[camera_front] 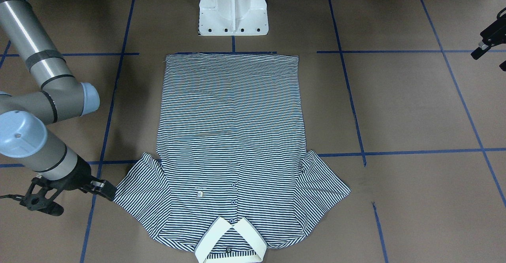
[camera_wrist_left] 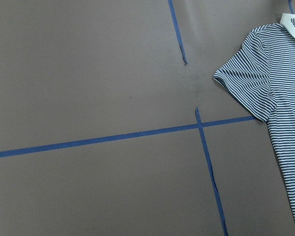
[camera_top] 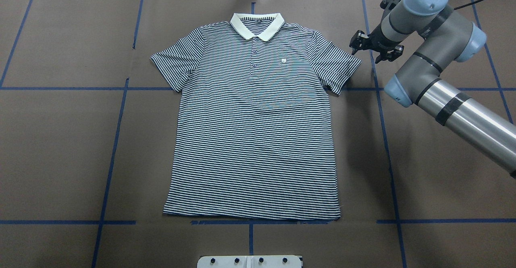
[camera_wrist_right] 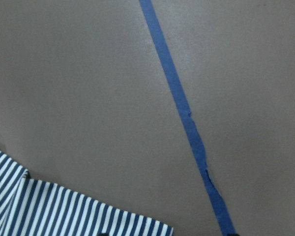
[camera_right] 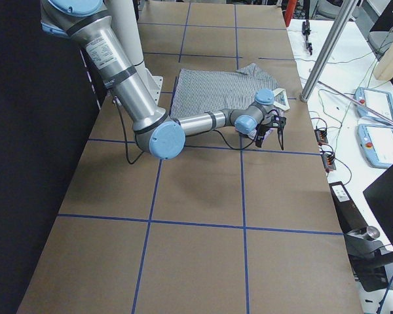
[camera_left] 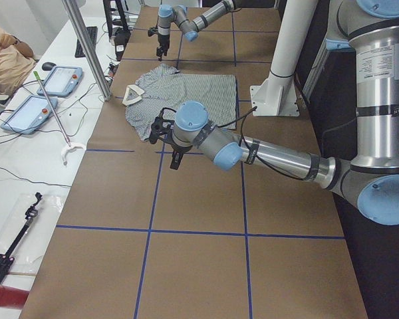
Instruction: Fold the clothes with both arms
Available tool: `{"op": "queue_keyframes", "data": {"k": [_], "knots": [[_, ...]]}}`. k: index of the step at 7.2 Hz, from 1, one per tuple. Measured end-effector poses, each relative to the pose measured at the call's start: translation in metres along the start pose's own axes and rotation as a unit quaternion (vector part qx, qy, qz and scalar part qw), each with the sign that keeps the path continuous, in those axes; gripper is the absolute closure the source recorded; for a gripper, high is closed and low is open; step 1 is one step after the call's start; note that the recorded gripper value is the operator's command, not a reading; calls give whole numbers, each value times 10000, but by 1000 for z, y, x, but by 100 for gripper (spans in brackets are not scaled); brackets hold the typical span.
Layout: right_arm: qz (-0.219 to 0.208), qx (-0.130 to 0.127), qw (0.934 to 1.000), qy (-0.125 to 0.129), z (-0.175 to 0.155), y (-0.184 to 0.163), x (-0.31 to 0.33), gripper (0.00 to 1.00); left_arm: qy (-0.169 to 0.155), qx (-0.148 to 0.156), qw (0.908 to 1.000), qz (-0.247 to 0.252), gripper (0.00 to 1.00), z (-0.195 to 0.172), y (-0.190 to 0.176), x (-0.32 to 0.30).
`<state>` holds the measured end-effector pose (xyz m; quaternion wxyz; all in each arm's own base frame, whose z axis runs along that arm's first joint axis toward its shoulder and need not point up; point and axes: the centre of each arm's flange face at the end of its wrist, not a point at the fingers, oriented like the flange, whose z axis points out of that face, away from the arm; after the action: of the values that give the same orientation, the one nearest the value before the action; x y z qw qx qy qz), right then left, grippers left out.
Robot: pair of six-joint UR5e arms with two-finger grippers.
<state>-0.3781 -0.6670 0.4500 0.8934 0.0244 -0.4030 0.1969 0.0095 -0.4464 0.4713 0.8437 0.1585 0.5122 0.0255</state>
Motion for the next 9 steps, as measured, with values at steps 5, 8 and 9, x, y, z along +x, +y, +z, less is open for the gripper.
{"op": "queue_keyframes", "data": {"k": [5, 8, 9], "knots": [[-26, 248, 9996, 161, 19, 16, -10, 100, -24, -64, 10000, 15, 0, 8, 1, -1], [-65, 306, 9995, 55, 9, 15, -30, 100, -39, -84, 10000, 21, 0, 11, 1, 0], [-73, 326, 9994, -6, 4, 16, -38, 100, -37, -94, 9999, 23, 0, 12, 2, 0]]}}
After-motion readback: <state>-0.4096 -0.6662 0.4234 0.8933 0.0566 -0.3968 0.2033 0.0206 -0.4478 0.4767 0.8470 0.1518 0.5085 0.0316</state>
